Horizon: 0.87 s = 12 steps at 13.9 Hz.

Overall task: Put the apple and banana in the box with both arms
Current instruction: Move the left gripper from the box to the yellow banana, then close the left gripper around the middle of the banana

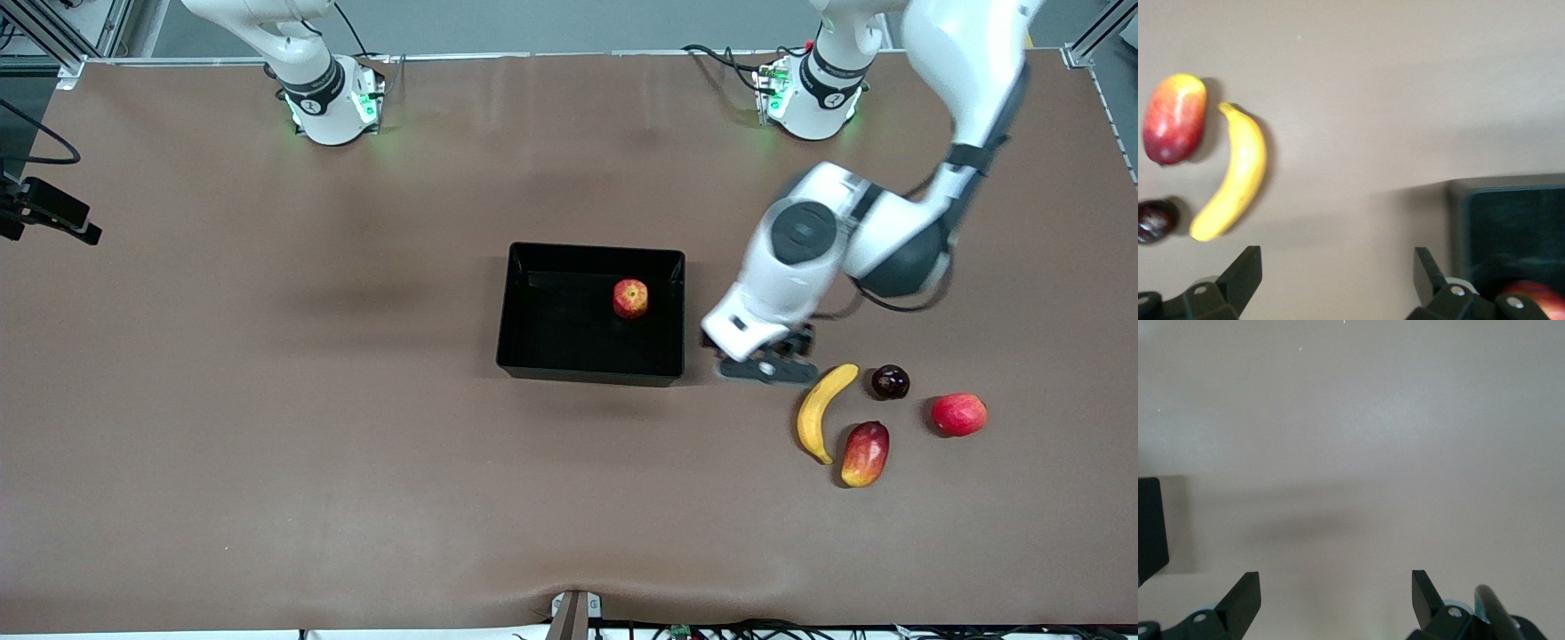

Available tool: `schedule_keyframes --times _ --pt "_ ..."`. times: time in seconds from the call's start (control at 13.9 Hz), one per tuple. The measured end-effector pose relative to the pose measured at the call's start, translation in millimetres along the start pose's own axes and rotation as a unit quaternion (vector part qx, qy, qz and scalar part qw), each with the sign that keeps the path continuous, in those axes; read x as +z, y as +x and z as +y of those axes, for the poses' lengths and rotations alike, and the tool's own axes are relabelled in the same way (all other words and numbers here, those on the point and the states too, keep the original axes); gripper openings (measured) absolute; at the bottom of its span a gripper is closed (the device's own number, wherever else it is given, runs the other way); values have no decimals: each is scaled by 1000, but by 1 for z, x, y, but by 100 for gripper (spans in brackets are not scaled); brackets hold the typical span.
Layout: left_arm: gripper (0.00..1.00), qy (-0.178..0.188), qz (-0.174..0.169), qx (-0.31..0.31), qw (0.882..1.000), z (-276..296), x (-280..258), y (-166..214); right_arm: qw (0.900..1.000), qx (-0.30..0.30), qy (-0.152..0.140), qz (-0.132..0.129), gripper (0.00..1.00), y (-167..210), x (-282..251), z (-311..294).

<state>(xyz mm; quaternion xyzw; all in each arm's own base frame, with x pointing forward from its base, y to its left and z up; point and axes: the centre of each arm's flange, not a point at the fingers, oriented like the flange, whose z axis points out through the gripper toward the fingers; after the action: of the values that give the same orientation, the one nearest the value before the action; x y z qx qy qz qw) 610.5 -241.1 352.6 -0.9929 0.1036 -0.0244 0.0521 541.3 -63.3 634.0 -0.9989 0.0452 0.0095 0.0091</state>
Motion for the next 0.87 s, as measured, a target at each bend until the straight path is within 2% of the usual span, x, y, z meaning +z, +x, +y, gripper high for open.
schedule_keyframes --times 0.36,0.58,0.79,0.87 --pt "100 -23 -31 80 996 -76 53 9 1000 2 0 -3 100 -1 0 2" --pt "99 -50 -26 105 993 -105 89 13 1000 3 0 -2 100 -1 0 3" --pt "90 -71 -14 132 989 -125 121 15 1000 3 0 -2 100 -1 0 3" --pt "90 -73 -10 139 988 -131 128 15 1000 3 0 -2 100 -1 0 3"
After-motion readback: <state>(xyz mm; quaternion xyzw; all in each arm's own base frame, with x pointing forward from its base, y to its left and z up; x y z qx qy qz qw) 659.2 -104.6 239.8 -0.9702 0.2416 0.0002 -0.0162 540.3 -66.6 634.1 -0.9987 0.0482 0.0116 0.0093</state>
